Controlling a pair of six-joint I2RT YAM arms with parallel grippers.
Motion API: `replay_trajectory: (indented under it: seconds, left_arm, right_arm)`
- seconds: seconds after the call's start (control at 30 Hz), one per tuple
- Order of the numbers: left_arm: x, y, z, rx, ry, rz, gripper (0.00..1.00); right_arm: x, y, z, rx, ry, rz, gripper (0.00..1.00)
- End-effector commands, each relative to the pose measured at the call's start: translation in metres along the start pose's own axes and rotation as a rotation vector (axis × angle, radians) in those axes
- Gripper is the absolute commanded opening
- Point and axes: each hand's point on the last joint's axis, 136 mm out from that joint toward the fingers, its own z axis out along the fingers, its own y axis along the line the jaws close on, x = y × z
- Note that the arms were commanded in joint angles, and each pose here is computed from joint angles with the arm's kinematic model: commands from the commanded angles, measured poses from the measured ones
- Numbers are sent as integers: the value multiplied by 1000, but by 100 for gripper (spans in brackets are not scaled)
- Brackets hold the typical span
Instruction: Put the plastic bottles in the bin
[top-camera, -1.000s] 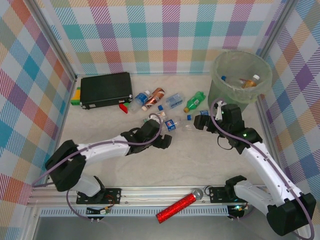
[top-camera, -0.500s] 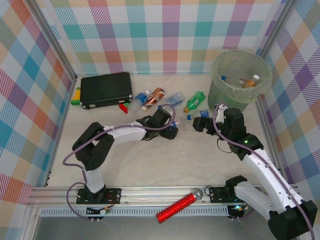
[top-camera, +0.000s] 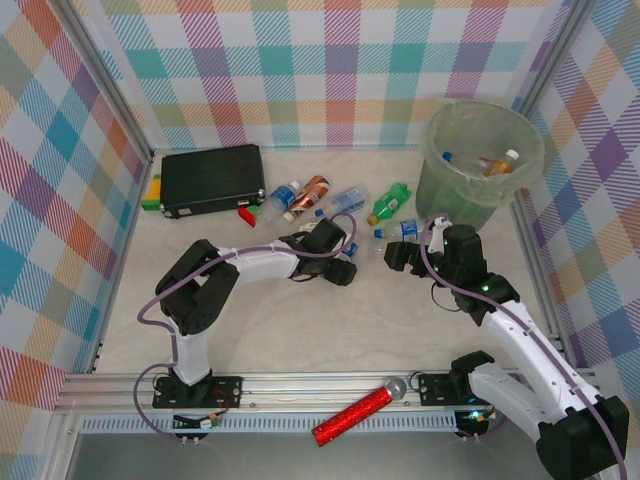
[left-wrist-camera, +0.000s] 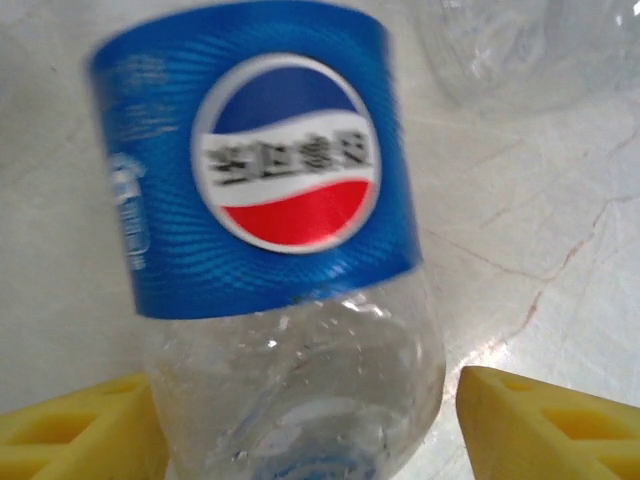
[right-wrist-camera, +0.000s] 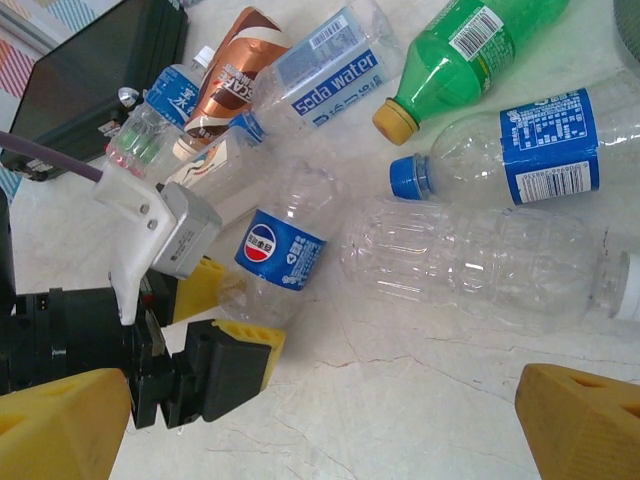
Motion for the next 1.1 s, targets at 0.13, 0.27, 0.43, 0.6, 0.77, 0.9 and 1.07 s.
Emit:
replay_trajectory:
  seconds: [0.13, 0.27, 0.43, 0.6, 0.77, 0.9, 1.07]
  left_arm:
    - [12, -1, 1, -9, 48, -2, 57]
    - [12, -1, 0, -12, 37, -8, 39]
    - [6, -8, -17, 5, -26, -10, 25]
    - [1, -29, -48, 46, -120, 20, 25]
    - [4, -54, -88, 92, -213, 67, 25]
    - [9, -66, -117, 135, -273, 83, 25]
    - [13, -81, -146, 193, -329, 109, 25]
  right_arm:
    - [-6, 0, -2, -2, -47, 24, 99]
    - [-7, 2, -3, -6, -41, 42, 99]
    - [-9, 10, -7, -37, -28, 84, 99]
    - [-10, 37, -11, -161, 27, 111, 99]
    - [-9, 71, -11, -330, 125, 170, 93]
    - [-12, 87, -10, -404, 180, 236, 93]
    - [-15, 102, -12, -472, 204, 265, 93]
